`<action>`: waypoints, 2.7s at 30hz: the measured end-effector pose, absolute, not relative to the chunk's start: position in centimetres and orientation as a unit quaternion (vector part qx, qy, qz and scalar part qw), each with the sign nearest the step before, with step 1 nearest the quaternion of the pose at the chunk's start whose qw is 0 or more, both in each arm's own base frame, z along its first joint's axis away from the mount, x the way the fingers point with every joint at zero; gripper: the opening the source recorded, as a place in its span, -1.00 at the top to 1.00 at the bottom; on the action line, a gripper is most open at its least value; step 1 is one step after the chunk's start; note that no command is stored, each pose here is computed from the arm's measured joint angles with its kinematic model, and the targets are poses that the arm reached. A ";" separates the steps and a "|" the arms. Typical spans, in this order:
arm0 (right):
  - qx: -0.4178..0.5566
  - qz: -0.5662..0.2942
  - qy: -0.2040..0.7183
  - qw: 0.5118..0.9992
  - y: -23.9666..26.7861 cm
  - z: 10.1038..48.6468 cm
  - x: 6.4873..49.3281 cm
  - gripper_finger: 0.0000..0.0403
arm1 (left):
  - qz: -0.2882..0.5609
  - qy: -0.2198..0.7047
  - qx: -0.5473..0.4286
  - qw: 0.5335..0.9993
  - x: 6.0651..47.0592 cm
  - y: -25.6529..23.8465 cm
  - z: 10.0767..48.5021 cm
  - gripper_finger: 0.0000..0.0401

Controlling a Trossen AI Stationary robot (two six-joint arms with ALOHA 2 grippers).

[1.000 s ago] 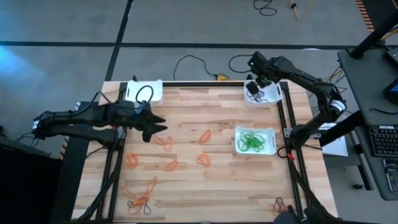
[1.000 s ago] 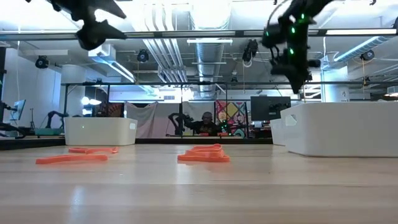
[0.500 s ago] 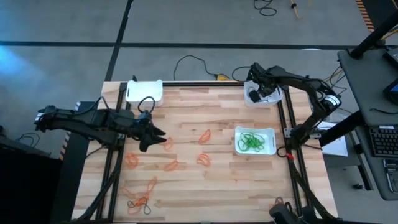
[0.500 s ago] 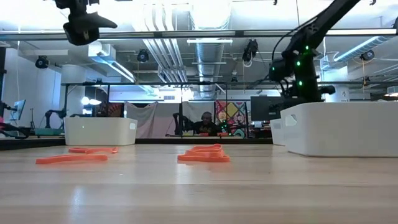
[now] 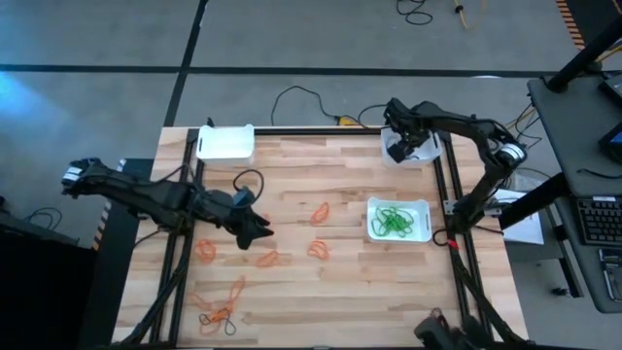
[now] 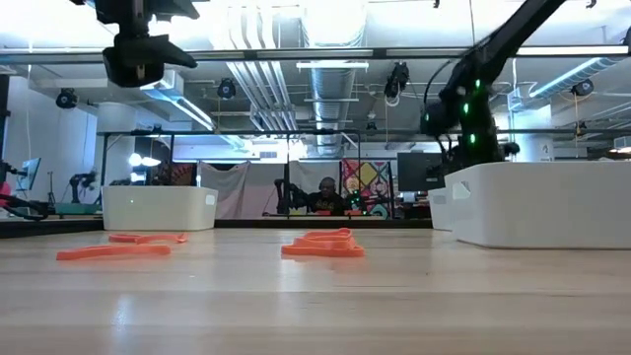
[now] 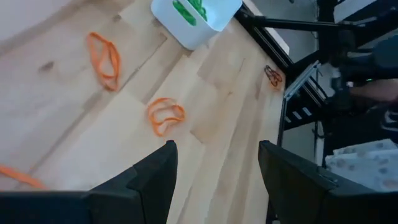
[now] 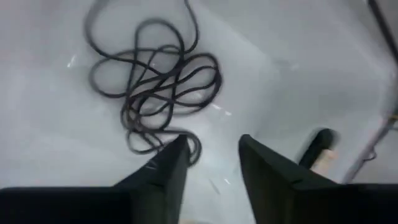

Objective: Sort rubber bands into baskets
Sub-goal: Put the black rubber band into the top right white bin

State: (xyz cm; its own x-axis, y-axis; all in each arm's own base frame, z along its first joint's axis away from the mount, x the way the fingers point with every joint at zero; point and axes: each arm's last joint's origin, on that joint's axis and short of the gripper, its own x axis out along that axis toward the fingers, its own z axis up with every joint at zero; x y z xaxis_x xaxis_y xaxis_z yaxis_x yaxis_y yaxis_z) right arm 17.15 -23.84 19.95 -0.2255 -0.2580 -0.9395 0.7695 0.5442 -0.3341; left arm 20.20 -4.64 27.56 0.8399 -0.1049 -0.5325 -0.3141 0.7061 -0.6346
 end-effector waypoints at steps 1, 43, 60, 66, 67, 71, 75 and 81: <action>0.190 -0.435 0.645 0.599 -23.4 21.1 17.3 0.24 | 0.056 0.277 -0.379 0.881 20.4 -4.8 27.5 -0.04; 0.420 -0.295 0.739 0.437 22.4 20.7 20.3 0.05 | -0.032 0.270 -0.188 0.944 19.6 -10.1 27.1 -0.04; 0.490 -0.247 0.754 0.361 21.1 13.5 18.4 0.05 | -0.030 0.273 -0.189 0.943 19.6 -10.4 27.0 -0.04; 0.488 -0.244 0.761 0.352 20.8 12.9 18.0 0.05 | -0.012 0.278 -0.191 0.941 20.0 -10.5 26.4 -0.04; 0.487 -0.244 0.764 0.345 20.8 12.9 17.9 0.05 | -0.011 0.280 -0.191 0.941 20.1 -10.6 26.3 -0.04; 0.482 -0.229 0.778 0.333 21.0 13.1 17.9 0.05 | -0.008 0.286 -0.192 0.939 20.7 -10.9 25.8 -0.04; 0.477 -0.218 0.777 0.348 20.8 13.0 18.0 0.05 | -0.005 0.291 -0.194 0.937 21.3 -11.2 25.2 -0.04; 0.456 -0.221 0.785 0.355 20.0 12.1 17.2 0.13 | -0.007 0.291 -0.208 0.934 22.1 -11.7 24.5 -0.04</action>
